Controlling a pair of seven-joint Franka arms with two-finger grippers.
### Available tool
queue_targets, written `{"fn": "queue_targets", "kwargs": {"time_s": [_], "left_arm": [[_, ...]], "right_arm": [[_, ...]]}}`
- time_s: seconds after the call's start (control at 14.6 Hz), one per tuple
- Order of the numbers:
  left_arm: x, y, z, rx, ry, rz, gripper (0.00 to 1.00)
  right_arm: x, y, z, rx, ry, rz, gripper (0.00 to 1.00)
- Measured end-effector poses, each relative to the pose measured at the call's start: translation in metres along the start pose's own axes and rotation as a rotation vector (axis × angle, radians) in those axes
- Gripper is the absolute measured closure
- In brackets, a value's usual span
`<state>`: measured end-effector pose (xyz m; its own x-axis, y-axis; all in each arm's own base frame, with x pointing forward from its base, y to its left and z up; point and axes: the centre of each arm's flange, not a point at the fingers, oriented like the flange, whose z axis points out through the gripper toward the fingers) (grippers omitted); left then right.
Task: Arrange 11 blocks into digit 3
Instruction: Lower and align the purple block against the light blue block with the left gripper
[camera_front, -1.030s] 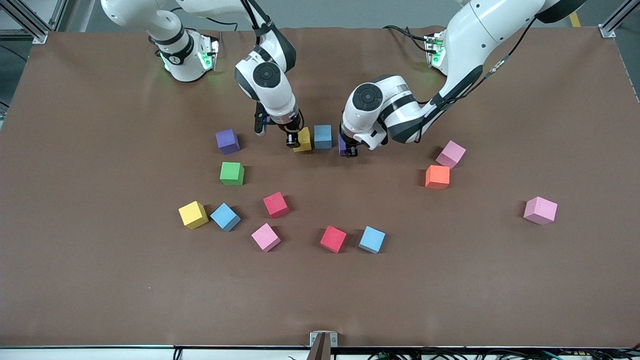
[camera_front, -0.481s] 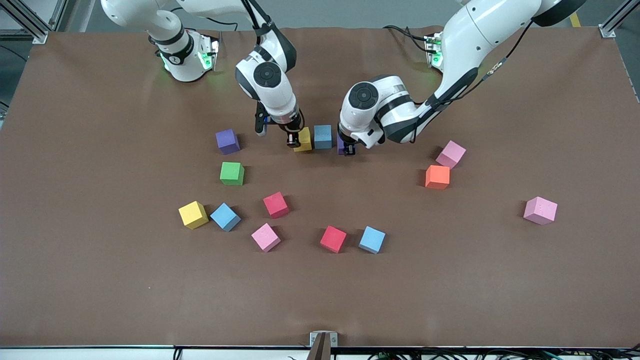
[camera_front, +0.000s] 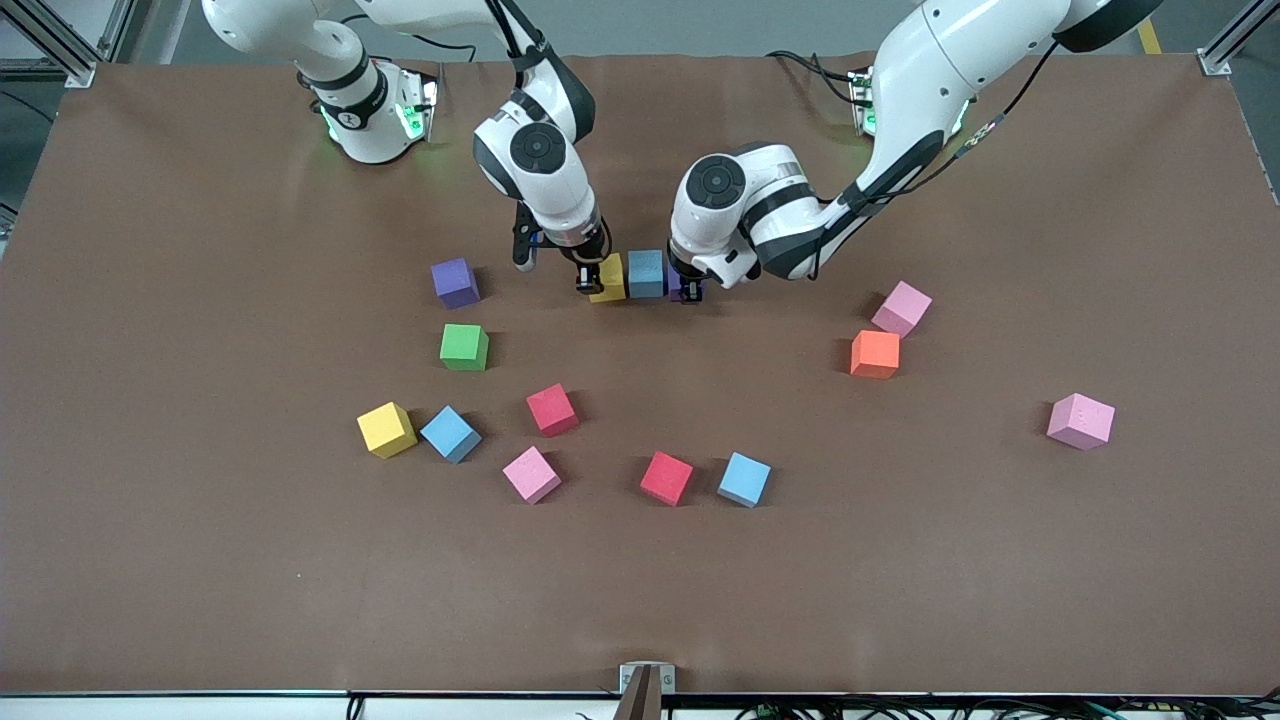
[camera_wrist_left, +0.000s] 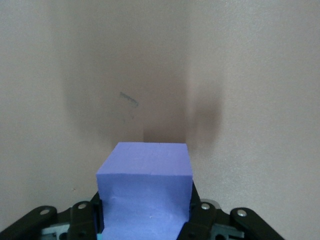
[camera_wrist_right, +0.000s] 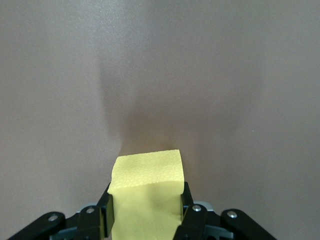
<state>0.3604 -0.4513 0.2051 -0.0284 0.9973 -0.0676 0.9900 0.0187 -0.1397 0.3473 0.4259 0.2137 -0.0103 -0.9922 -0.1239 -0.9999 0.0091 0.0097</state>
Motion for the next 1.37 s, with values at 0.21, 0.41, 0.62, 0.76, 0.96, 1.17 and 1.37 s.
{"fn": "queue_targets", "kwargs": {"time_s": [0.21,0.41,0.62,0.76,0.96,1.17,1.37], "left_arm": [[-0.0022,-0.0034,0.0009,0.001,0.002,0.006,0.41],[-0.0021,-0.0047,0.0022,0.003,0.004,0.007,0.41],[-0.0021,-0.0065,0.0041,0.007,0.006,0.009,0.41],[-0.0029,-0.0085,0.0061,0.011,0.007,0.011,0.41],[-0.003,-0.0096,0.0097,0.019,0.007,0.01,0.41],[-0.0039,-0.0094,0.0095,0.018,-0.002,0.009,0.41],[-0.0044,-0.0097,0.0101,0.019,-0.005,0.006,0.41]], "right_arm": [[-0.0006,0.0002,0.0001,0.0,0.0,0.001,0.47],[-0.0008,0.0003,0.0002,0.0,0.0,0.002,0.47],[-0.0013,0.0002,0.0005,0.0,0.0,0.002,0.47],[-0.0017,0.0001,0.0005,-0.001,0.0,0.003,0.47],[-0.0019,0.0,0.0006,-0.001,0.0,0.006,0.47],[-0.0024,-0.0001,0.0007,-0.001,0.0,0.007,0.47],[-0.0033,-0.0003,0.0008,-0.001,0.0,0.007,0.47]]}}
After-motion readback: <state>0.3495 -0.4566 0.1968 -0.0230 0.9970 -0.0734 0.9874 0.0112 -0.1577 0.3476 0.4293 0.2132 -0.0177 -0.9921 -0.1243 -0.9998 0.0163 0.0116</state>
